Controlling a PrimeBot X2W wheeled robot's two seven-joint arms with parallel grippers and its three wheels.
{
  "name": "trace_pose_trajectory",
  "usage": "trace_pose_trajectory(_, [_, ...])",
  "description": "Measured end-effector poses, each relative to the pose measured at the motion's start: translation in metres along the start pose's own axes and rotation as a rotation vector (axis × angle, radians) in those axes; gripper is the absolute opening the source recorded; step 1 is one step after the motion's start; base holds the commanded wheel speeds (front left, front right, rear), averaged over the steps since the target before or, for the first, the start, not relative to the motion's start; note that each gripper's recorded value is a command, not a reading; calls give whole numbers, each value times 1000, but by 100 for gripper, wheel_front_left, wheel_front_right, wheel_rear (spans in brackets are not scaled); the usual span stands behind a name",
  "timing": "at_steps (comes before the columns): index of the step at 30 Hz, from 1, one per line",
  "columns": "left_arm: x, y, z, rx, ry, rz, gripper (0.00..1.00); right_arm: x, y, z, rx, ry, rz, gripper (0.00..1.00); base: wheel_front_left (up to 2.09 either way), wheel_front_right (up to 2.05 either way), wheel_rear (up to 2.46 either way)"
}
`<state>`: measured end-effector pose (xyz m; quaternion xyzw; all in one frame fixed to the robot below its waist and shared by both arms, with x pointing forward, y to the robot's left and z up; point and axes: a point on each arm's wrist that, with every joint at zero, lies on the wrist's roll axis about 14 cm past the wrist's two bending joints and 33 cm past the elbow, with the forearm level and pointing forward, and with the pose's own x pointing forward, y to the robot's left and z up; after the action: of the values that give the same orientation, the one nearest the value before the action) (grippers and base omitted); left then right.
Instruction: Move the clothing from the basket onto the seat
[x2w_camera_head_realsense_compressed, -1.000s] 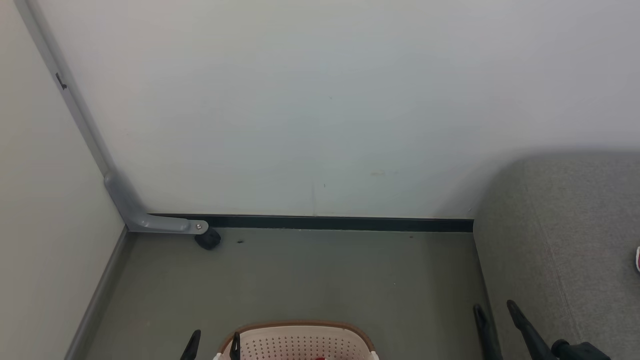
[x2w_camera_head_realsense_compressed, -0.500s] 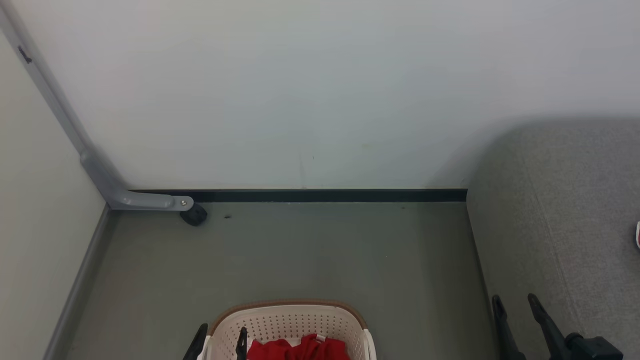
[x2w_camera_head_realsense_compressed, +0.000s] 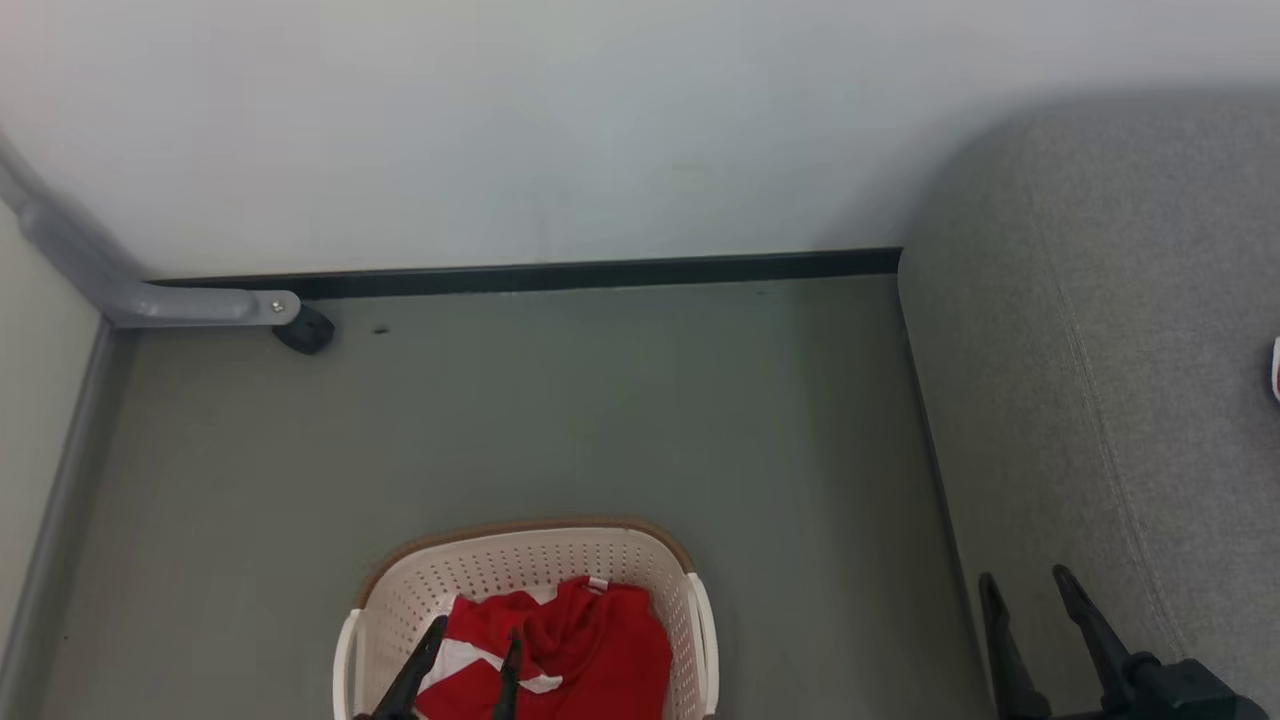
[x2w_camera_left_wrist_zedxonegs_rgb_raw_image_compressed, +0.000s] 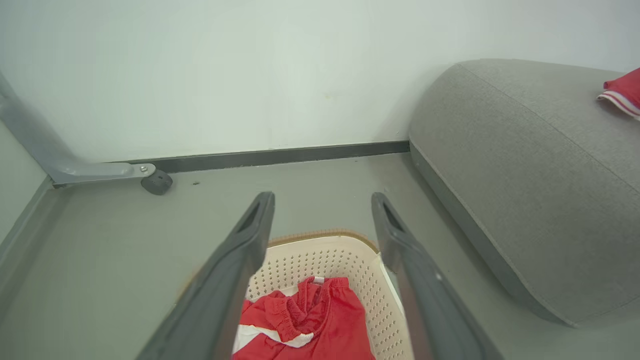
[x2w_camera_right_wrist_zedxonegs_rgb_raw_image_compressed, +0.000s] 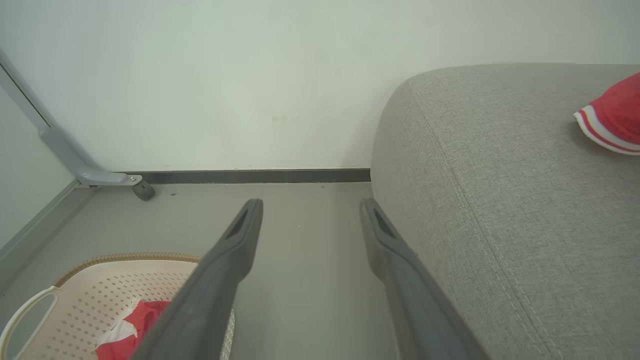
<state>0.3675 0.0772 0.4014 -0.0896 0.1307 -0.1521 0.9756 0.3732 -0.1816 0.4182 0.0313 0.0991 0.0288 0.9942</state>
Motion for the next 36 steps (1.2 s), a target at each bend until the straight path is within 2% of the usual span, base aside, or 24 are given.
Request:
trace_pose_trajectory(9, [36, -2, -41, 109, 132, -105, 100, 6, -20, -15, -30, 47, -57, 100, 0, 0, 0])
trace_pose_trajectory(17, [76, 13, -81, 151, 261, -116, 100, 10, -24, -35, -30, 108, -76, 100, 0, 0, 0])
trace_pose_trajectory(24, [100, 28, -129, 268, 422, -195, 100, 18, -32, -48, -23, 139, -115, 100, 0, 0, 0])
trace_pose_trajectory(31, [118, 23, -176, 456, 546, -387, 100, 29, -42, -65, -25, 179, -151, 100, 0, 0, 0])
trace_pose_trajectory(36, [108, 13, -222, 551, 672, -516, 100, 30, -53, -81, -40, 227, -188, 100, 0, 0, 0])
